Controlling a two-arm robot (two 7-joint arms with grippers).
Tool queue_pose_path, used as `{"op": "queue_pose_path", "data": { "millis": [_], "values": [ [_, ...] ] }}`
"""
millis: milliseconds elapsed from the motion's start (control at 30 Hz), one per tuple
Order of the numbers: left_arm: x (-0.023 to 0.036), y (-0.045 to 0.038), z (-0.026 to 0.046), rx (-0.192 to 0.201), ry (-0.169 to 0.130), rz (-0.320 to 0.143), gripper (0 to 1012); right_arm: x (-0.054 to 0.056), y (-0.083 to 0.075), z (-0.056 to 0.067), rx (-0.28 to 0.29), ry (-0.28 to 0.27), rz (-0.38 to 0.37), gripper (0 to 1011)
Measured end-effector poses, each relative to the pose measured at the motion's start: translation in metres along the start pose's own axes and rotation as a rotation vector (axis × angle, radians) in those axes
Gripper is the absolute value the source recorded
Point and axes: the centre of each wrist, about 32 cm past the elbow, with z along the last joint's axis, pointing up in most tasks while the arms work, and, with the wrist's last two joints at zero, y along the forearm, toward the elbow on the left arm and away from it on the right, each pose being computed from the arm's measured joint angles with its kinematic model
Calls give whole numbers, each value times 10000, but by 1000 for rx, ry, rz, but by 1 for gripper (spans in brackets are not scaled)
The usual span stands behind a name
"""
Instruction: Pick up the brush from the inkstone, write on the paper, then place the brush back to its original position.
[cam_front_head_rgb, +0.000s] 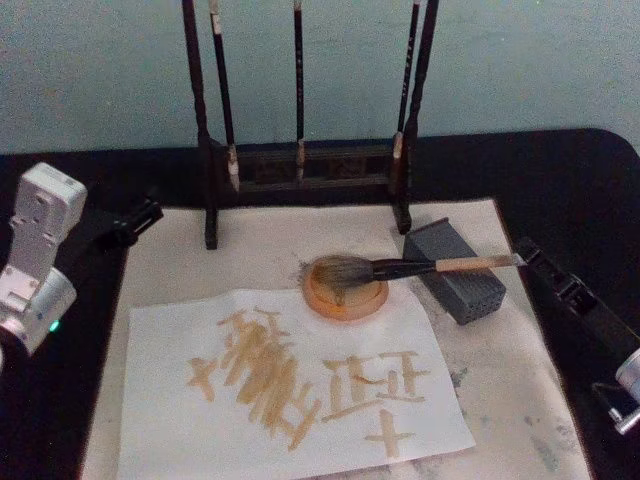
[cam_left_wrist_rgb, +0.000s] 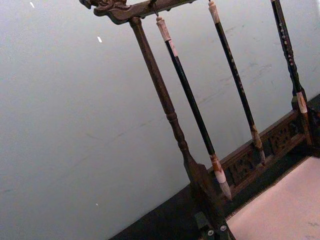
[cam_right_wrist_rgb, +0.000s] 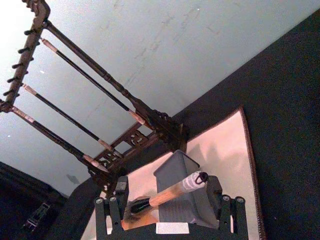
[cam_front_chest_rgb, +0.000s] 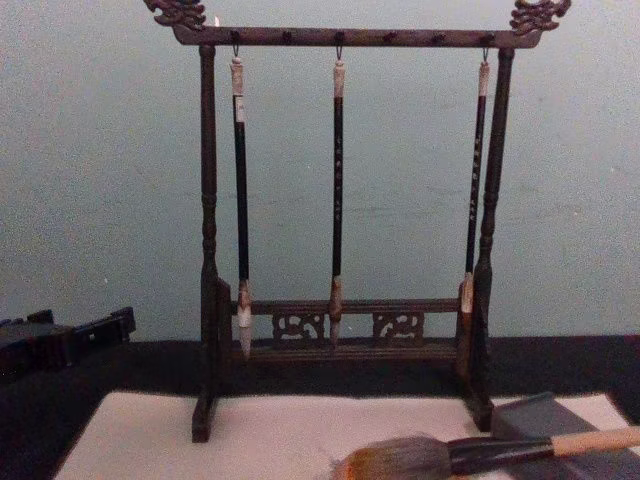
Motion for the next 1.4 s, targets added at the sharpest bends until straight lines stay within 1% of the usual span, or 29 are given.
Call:
{"op": "queue_pose_path", "data": {
  "millis": [600, 967, 1400],
  "values": [
    [0, 0, 0, 0, 0, 0, 1002, 13, 3, 3, 10, -3, -15, 1001],
    [0, 0, 0, 0, 0, 0, 1002, 70, 46, -2, 13, 14, -40, 1001],
    [0, 0, 0, 0, 0, 0, 1002, 110, 116, -29, 2, 38, -42, 1001]
  ]
}}
